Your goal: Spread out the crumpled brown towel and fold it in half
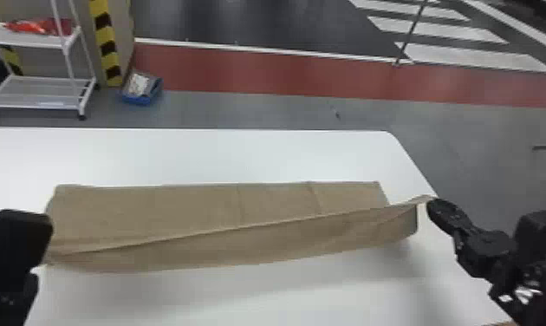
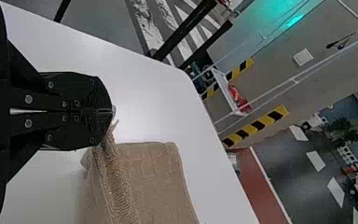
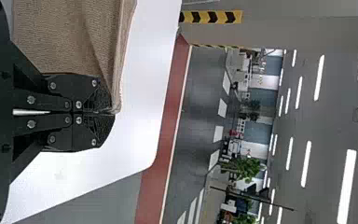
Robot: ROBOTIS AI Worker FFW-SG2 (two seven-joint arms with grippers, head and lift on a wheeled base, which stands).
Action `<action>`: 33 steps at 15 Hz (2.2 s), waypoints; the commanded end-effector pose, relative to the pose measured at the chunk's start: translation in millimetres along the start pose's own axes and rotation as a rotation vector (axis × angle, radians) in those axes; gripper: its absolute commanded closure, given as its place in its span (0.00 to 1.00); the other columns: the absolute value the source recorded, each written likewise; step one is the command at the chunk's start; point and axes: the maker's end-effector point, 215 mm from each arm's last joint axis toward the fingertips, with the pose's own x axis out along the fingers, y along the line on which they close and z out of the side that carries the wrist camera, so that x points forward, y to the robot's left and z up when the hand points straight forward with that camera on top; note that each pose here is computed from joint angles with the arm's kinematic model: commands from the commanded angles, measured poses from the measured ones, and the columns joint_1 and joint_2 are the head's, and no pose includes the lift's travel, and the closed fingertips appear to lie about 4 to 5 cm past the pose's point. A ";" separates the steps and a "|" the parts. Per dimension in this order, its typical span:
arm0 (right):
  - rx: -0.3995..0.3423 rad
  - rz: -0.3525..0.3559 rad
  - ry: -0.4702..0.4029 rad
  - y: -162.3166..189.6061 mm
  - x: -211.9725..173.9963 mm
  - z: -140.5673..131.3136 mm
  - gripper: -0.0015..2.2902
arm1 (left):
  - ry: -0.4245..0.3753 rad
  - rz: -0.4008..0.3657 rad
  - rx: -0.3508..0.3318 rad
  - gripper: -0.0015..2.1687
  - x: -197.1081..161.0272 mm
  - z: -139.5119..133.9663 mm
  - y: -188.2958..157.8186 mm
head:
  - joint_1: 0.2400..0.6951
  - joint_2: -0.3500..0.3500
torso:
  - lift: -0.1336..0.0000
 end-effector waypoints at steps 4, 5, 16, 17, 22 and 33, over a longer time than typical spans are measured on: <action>-0.013 0.017 0.026 10.2 31.0 4.6 0.72 | -0.028 0.009 0.012 0.65 47.3 48.4 -30.8 | 1.00 0.23 | 0.08; -0.014 0.013 0.026 7.9 35.8 7.2 0.72 | -0.026 0.024 0.013 0.65 54.0 53.7 -29.9 | 1.00 0.23 | 0.08; -0.022 -0.003 0.041 6.4 109.2 3.3 0.72 | 0.052 0.057 0.040 0.65 144.5 66.2 -13.9 | 1.00 0.31 | 0.08; -0.019 -0.005 0.047 7.7 111.5 -1.5 0.72 | 0.059 0.056 0.047 0.65 148.4 65.5 -15.6 | 1.00 0.32 | 0.08; -0.045 0.007 0.063 19.4 123.5 -6.5 0.72 | -0.014 0.044 0.040 0.64 164.5 87.9 -30.8 | 1.00 0.35 | 0.08; -0.094 -0.032 0.070 25.0 127.7 -18.5 0.02 | -0.048 0.062 0.103 0.02 183.4 78.1 -51.4 | 1.00 0.34 | 0.08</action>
